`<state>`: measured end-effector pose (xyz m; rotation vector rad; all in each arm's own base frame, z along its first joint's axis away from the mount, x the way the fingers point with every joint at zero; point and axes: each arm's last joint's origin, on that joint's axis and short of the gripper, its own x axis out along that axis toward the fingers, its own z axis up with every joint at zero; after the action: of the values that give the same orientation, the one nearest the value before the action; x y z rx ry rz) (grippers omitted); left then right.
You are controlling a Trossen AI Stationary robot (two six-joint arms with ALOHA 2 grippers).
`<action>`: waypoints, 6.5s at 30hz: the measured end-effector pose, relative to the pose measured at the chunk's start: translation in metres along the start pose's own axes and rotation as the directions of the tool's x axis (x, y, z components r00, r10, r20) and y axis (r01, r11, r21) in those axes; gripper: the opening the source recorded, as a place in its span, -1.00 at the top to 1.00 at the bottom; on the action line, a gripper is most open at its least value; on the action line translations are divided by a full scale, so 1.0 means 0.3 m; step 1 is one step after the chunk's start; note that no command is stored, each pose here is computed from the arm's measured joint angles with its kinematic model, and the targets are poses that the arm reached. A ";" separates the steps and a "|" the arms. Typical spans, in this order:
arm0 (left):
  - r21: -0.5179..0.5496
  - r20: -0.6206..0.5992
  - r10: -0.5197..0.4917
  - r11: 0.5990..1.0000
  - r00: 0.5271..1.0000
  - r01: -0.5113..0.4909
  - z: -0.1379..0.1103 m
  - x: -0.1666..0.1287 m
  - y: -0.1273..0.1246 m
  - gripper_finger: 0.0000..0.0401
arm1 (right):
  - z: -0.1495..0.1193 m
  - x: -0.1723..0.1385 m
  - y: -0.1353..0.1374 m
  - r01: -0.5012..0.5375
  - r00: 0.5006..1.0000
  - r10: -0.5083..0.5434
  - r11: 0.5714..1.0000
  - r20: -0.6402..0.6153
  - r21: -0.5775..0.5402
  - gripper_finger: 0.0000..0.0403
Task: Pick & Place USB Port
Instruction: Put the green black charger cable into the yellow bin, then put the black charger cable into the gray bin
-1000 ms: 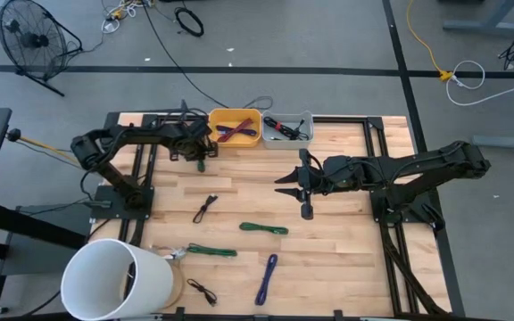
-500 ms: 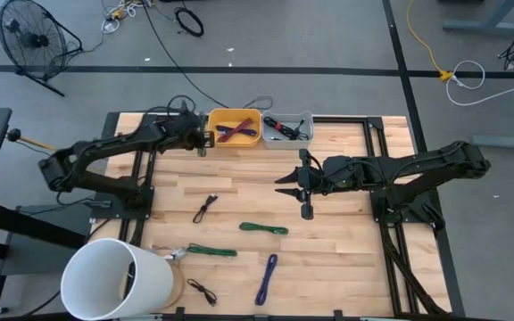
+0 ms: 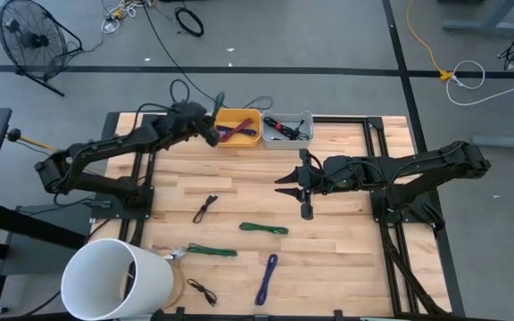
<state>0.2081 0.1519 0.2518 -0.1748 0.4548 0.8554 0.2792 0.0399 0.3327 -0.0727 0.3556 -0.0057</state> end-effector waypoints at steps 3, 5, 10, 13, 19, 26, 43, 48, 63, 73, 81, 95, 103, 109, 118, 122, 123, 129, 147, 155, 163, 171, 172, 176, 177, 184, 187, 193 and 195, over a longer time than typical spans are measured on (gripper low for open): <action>0.143 0.003 -0.034 0.989 0.999 0.033 -0.003 0.014 -0.014 0.90 | 0.002 0.000 0.000 0.000 1.000 0.000 1.000 0.005 0.005 0.52; 0.199 -0.003 -0.036 0.979 0.999 0.036 -0.010 0.031 -0.023 0.90 | 0.004 0.000 0.000 0.000 1.000 0.000 1.000 0.011 0.008 0.52; 0.323 0.014 -0.040 0.946 0.999 0.034 -0.026 0.097 -0.047 0.90 | 0.005 0.000 0.000 0.000 1.000 0.000 1.000 0.015 0.010 0.52; 0.357 -0.020 -0.027 0.934 0.999 0.032 -0.044 0.150 -0.060 0.90 | 0.005 0.000 0.000 0.000 1.000 -0.001 1.000 0.016 0.021 0.52; 0.417 -0.081 0.041 0.909 0.996 -0.004 -0.041 0.269 -0.086 0.90 | 0.005 0.000 0.000 0.000 1.000 -0.001 1.000 0.016 0.022 0.52; 0.492 -0.197 0.123 0.870 0.973 -0.010 -0.042 0.369 -0.108 0.90 | 0.004 0.000 0.000 -0.002 1.000 0.001 1.000 0.012 0.024 0.52; 0.545 -0.272 0.223 0.837 0.936 -0.042 -0.071 0.419 -0.105 0.39 | 0.002 0.000 0.000 -0.002 1.000 0.001 0.999 0.006 0.033 0.52; 0.540 -0.269 0.226 0.841 0.936 -0.048 -0.072 0.418 -0.109 0.23 | 0.001 0.000 0.000 -0.002 1.000 0.001 0.999 0.004 0.033 0.52; 0.374 -0.248 0.097 0.928 0.964 0.003 0.040 0.118 -0.245 0.22 | -0.005 0.000 0.000 0.000 1.000 0.001 1.000 -0.016 0.029 0.52; -0.012 -0.462 -0.192 0.977 0.866 0.211 0.023 -0.185 -0.296 0.22 | -0.008 0.000 0.000 -0.002 1.000 0.002 1.000 -0.024 0.028 0.52; -0.018 -0.651 -0.113 0.991 0.751 0.133 -0.068 -0.271 -0.318 0.22 | -0.009 0.000 0.000 -0.001 1.000 0.002 1.000 -0.029 0.027 0.52; -0.114 -0.800 -0.184 0.981 0.571 0.157 -0.303 -0.256 -0.419 0.22 | -0.010 0.000 0.000 -0.001 1.000 0.003 0.999 -0.031 0.050 0.52; -0.089 -0.843 -0.140 0.989 0.519 0.122 -0.398 -0.223 -0.444 0.22 | -0.007 0.000 0.000 -0.002 1.000 0.003 0.998 -0.021 0.055 0.52; -0.077 -0.855 -0.124 0.991 0.503 0.113 -0.438 -0.183 -0.472 0.22 | -0.006 0.000 0.000 -0.002 1.000 0.003 0.998 -0.020 0.057 0.52; -0.014 -0.892 -0.078 0.989 0.446 0.144 -0.498 -0.138 -0.497 0.26 | -0.006 0.000 0.000 -0.002 1.000 0.003 0.998 -0.020 0.057 0.52; 0.029 -0.874 -0.079 0.977 0.479 0.213 -0.497 -0.141 -0.504 0.57 | -0.006 0.000 0.000 -0.002 1.000 0.003 0.998 -0.019 0.057 0.52; 0.044 -0.863 -0.079 0.973 0.500 0.229 -0.494 -0.145 -0.508 0.71 | -0.006 0.000 0.000 -0.002 1.000 0.003 0.998 -0.020 0.056 0.52; 0.051 -0.736 -0.156 0.958 0.659 0.283 -0.448 -0.162 -0.538 0.95 | -0.006 0.000 0.000 -0.002 1.000 0.003 0.998 -0.020 0.056 0.52; 0.206 0.030 -0.628 0.765 0.778 0.610 0.067 -0.419 -0.652 0.96 | 0.018 0.000 0.000 -0.005 0.999 0.002 0.998 0.054 0.068 0.52; 0.253 0.130 -0.657 0.746 0.743 0.616 0.118 -0.440 -0.661 0.96 | 0.053 -0.004 -0.001 -0.013 0.987 0.002 0.998 0.163 0.068 0.52; 0.290 0.227 -0.659 0.748 0.717 0.597 0.139 -0.410 -0.692 0.96 | 0.069 -0.007 0.004 -0.074 0.976 0.062 0.996 0.211 0.048 0.52; 0.285 0.247 -0.669 0.741 0.701 0.608 0.127 -0.379 -0.729 0.96 | 0.073 -0.009 0.006 -0.074 0.972 0.066 0.997 0.226 0.027 0.52; 0.285 0.249 -0.670 0.741 0.700 0.608 0.124 -0.375 -0.734 0.96 | 0.072 -0.009 0.006 -0.073 0.972 0.065 0.997 0.224 0.027 0.52; 0.310 0.249 -0.666 0.743 0.703 0.593 0.117 -0.365 -0.743 0.96 | 0.068 -0.007 -0.001 -0.022 0.978 0.014 0.999 0.209 0.036 0.52; 0.309 0.255 -0.664 0.744 0.703 0.592 0.120 -0.367 -0.741 0.96 | 0.066 -0.007 -0.001 -0.018 0.979 0.010 0.999 0.202 0.035 0.52; 0.307 0.266 -0.685 0.727 0.678 0.614 0.125 -0.370 -0.744 0.96 | 0.071 -0.008 0.000 -0.018 0.976 0.015 1.000 0.219 0.011 0.53; 0.307 0.263 -0.691 0.722 0.673 0.620 0.119 -0.363 -0.753 0.96 | 0.068 -0.008 0.001 -0.027 0.977 0.028 1.000 0.210 -0.005 0.66; 0.301 0.269 -0.666 0.744 0.696 0.596 0.112 -0.351 -0.760 0.89 | 0.062 -0.007 0.000 -0.006 0.982 0.009 1.000 0.189 -0.016 0.95; 0.317 0.262 -0.651 0.755 0.713 0.574 0.110 -0.350 -0.756 0.85 | 0.056 -0.004 -0.002 0.016 0.985 -0.013 1.000 0.171 -0.016 0.97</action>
<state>0.3314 -0.0567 0.3219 0.0371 0.1142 0.1519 0.2838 0.0405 0.3489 -0.0928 0.1836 -0.0108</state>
